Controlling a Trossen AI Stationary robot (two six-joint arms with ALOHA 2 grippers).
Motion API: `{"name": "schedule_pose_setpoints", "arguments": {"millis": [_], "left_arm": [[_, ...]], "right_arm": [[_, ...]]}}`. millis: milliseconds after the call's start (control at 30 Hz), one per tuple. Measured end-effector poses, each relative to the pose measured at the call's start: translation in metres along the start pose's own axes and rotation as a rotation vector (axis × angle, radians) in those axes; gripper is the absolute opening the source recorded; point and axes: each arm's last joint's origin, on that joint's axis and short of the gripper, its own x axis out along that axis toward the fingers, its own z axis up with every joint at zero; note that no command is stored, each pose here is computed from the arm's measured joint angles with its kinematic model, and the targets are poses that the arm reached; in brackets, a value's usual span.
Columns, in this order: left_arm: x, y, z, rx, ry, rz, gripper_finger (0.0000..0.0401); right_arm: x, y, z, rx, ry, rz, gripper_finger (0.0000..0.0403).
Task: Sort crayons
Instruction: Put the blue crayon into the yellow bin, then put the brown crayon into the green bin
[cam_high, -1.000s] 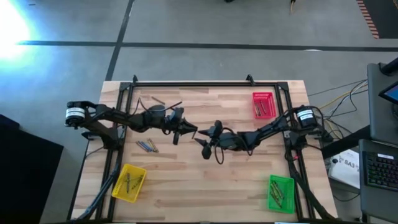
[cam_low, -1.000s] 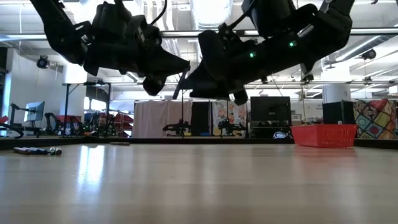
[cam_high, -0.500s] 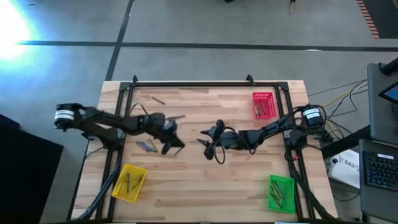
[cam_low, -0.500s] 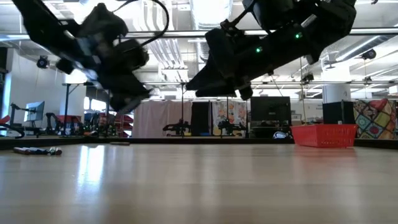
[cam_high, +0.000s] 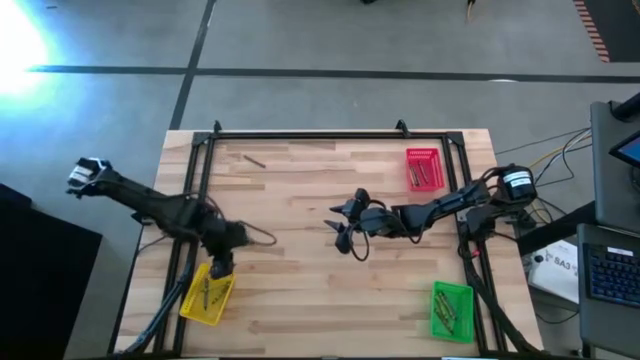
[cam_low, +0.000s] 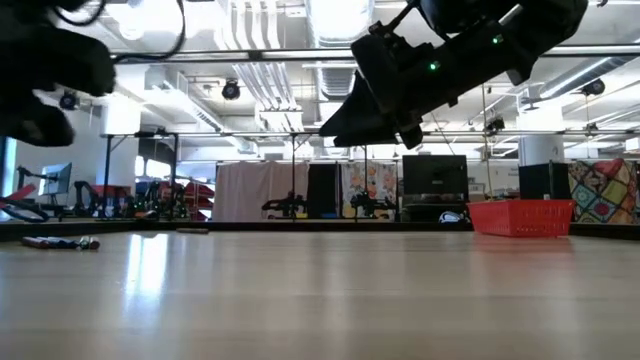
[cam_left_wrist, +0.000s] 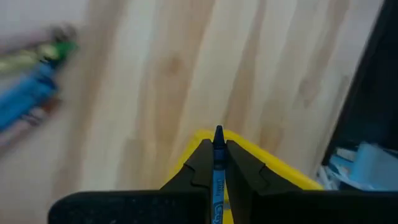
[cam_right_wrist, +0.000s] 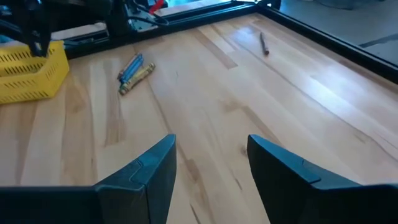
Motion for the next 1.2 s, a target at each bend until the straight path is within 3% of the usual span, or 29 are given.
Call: {"name": "schedule_pose_setpoints", "arguments": {"millis": [433, 700, 833, 1000, 1200], "left_arm": [[0.014, -0.013, -0.024, -0.039, 0.001, 0.071, 0.008], [0.004, 0.0, -0.006, -0.034, -0.266, 0.292, 0.0113], [-0.004, 0.021, 0.015, -0.039, -0.293, 0.352, 0.0107], [-0.021, 0.067, 0.045, -0.042, -0.333, 0.485, 0.0097], [-0.045, 0.125, 0.07, -0.187, -0.475, 0.535, 0.0087]], "right_arm": [[0.001, -0.005, 0.003, 0.0, -0.002, -0.016, 0.0187], [0.003, -0.012, 0.005, 0.007, -0.005, -0.036, 0.0187], [0.003, -0.012, 0.005, 0.008, -0.005, -0.036, 0.0187], [0.003, -0.009, 0.009, 0.012, -0.015, -0.019, 0.0187], [0.001, -0.004, 0.006, -0.002, 0.002, -0.004, 0.0187]]}}
